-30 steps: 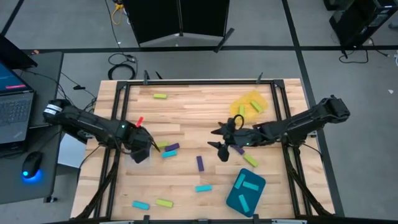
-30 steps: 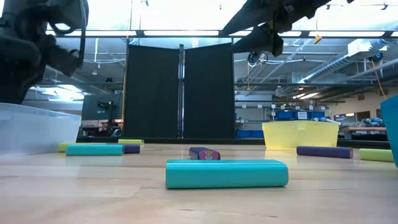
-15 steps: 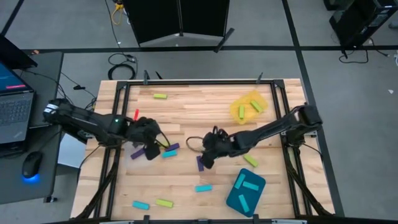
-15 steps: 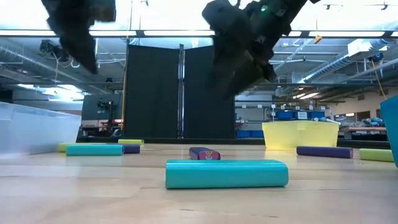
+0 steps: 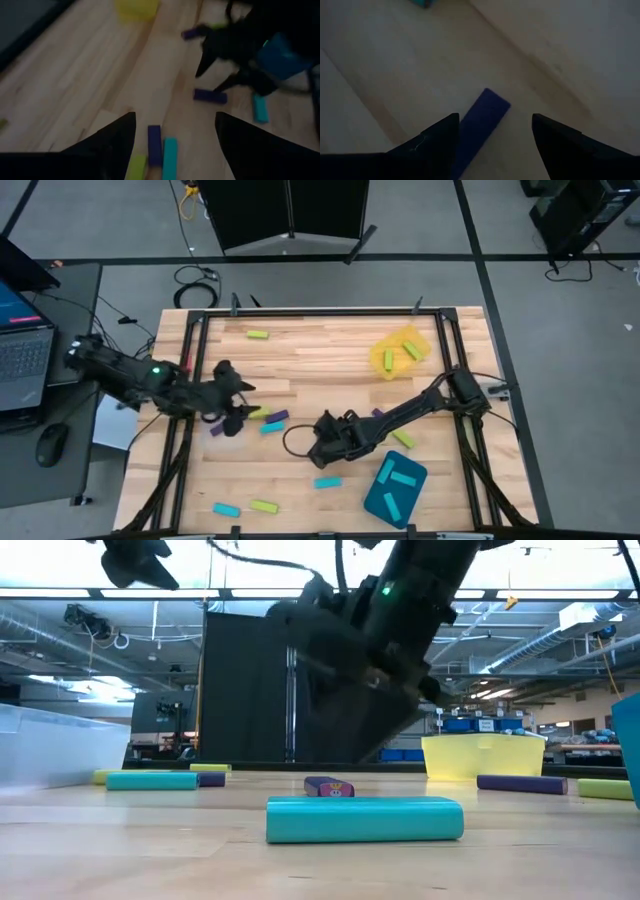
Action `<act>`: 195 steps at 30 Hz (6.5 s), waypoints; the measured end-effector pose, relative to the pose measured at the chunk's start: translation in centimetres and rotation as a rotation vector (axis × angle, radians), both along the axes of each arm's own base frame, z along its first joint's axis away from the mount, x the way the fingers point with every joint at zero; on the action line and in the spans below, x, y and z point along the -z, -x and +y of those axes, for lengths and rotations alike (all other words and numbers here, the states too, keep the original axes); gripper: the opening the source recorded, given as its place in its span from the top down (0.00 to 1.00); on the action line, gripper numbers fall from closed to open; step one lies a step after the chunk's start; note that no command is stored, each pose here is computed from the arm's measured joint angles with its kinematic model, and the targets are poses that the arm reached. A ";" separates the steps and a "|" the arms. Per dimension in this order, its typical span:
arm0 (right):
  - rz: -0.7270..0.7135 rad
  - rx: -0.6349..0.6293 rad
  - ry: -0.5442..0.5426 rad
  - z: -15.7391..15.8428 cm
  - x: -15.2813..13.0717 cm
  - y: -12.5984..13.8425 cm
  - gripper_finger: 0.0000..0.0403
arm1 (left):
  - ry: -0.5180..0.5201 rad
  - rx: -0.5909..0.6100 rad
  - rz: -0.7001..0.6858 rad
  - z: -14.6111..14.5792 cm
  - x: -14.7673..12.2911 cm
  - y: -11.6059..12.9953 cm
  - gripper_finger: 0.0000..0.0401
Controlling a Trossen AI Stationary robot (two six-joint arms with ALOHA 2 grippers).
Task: Sort blocks
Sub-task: Put the violet block into the transparent bin, then put the green block into the yellow bin
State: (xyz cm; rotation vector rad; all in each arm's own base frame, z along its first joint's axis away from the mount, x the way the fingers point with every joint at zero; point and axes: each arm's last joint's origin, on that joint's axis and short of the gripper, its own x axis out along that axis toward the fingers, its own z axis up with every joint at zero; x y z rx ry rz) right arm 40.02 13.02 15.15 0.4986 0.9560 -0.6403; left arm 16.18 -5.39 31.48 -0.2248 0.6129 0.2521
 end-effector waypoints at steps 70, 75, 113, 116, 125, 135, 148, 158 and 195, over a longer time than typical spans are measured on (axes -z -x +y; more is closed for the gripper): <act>-1.023 -0.479 0.191 -7.4 -1.2 -20.2 0.71 | 0.011 0.142 -0.516 -1.4 -5.8 4.5 0.32; -0.959 -0.530 0.134 -8.3 1.1 -20.7 0.60 | 0.000 0.134 -0.511 -1.4 -5.8 4.5 0.32; -0.897 -0.293 0.632 -7.9 -8.4 6.6 0.37 | -0.033 0.293 -0.065 -5.6 2.5 -0.4 0.40; -0.926 -0.240 0.650 -7.8 -9.1 10.1 0.36 | -0.041 0.361 0.044 -7.4 4.8 -2.1 0.40; -0.919 -0.127 0.738 -6.9 -10.5 17.1 0.32 | 0.104 0.546 0.236 -13.0 9.5 -6.4 0.35; -0.892 -0.114 0.767 -6.0 -10.7 18.2 0.31 | 0.095 0.543 0.490 -18.4 12.5 -8.4 0.24; -0.887 -0.116 0.761 -5.8 -10.4 18.0 0.31 | 0.055 0.441 0.638 -21.9 16.7 -9.5 0.19; -0.910 -0.127 0.736 -5.3 -10.4 18.2 0.32 | -0.002 0.375 0.689 -21.5 18.4 -9.8 0.46; -0.831 -0.152 1.050 -1.4 -21.0 19.8 0.32 | -0.531 0.149 0.257 2.6 9.3 -27.7 0.74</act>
